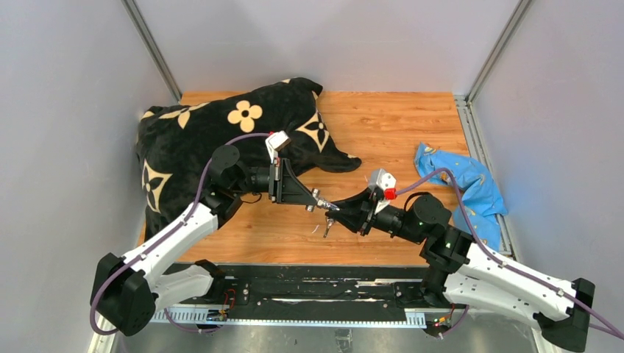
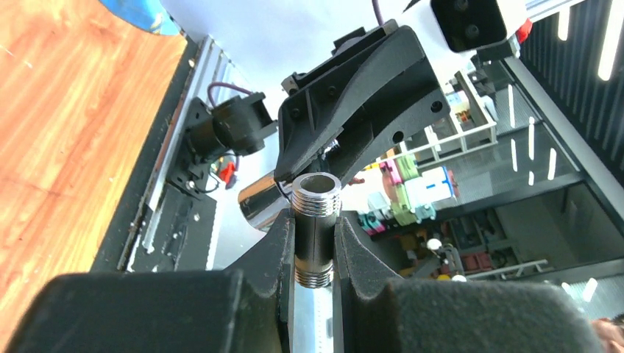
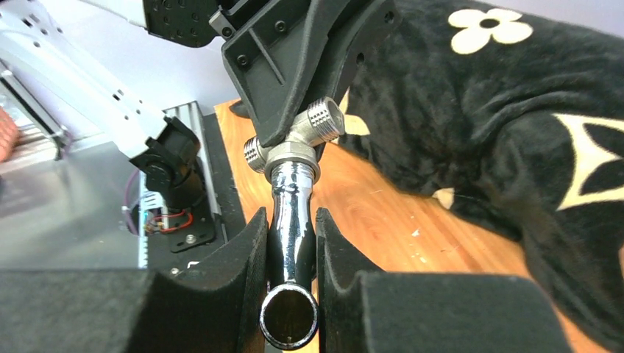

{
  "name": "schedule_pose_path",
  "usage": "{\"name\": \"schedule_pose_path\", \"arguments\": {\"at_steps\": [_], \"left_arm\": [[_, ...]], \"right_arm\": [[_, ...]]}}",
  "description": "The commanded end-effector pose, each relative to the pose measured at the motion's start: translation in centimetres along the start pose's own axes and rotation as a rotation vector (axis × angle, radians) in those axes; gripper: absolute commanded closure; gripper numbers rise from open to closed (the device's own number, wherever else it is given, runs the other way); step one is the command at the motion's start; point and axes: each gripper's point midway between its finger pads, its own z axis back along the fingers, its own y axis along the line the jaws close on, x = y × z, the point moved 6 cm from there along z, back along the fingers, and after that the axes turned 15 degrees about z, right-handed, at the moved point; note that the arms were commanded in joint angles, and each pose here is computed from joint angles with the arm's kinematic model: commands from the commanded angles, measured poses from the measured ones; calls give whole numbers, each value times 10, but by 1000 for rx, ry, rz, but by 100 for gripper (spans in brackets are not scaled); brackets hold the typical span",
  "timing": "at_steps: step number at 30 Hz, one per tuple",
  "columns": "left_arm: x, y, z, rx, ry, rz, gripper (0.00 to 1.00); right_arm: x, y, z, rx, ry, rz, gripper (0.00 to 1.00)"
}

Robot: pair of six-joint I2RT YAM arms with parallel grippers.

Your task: Install the water faucets

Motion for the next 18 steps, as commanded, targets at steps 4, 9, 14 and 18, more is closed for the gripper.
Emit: {"name": "schedule_pose_path", "arguments": {"at_steps": [4, 9, 14, 18], "left_arm": [[-1, -18, 0, -43, -88, -264, 100], [-1, -21, 5, -36, -160, -431, 100], [3, -15, 2, -21, -136, -425, 100], [8, -9, 0, -8, -140, -434, 100]], "right_arm": [[32, -1, -14, 139, -76, -318, 99], [30, -16, -22, 208, -54, -572, 99], [28, -21, -27, 269, -28, -726, 99], [31, -20, -27, 302, -15, -807, 99]]}}
